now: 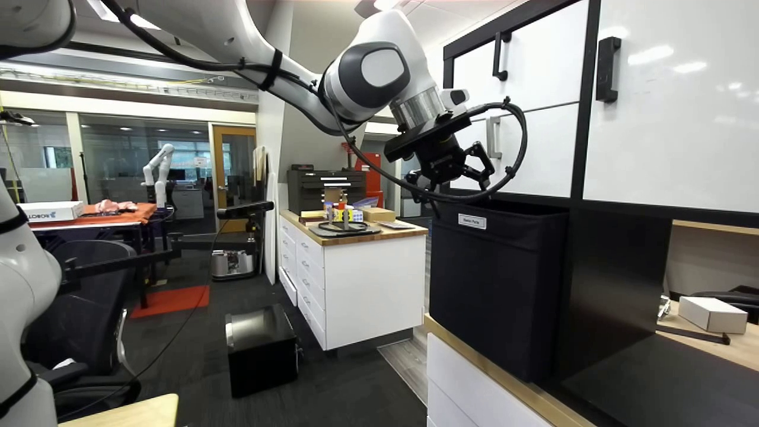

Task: Open black lower drawer of the cabinet

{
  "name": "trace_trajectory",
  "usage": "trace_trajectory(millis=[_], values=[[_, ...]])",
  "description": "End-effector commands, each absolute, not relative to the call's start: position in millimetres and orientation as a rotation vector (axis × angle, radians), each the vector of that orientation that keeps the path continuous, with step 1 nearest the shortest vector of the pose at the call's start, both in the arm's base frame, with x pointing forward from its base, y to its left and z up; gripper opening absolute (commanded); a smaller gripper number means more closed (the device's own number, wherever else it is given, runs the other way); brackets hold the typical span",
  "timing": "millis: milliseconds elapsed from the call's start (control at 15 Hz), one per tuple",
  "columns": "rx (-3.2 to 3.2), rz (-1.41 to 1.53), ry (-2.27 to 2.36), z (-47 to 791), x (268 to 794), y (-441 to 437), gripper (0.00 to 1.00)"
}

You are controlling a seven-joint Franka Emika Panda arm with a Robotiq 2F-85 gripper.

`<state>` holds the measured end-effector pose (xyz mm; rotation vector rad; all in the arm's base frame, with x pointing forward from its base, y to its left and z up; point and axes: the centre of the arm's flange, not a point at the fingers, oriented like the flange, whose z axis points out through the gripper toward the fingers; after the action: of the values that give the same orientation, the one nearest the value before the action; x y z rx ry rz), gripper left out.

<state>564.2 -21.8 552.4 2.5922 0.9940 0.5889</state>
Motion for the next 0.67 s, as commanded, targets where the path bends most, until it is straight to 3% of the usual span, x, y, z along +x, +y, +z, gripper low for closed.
trace_trajectory(millis=[0, 600], values=[[2.525, 0.641, 1.087, 553, 587, -16, 1.0], [2.428, 0.69, 1.211, 521, 633, -23, 1.0]])
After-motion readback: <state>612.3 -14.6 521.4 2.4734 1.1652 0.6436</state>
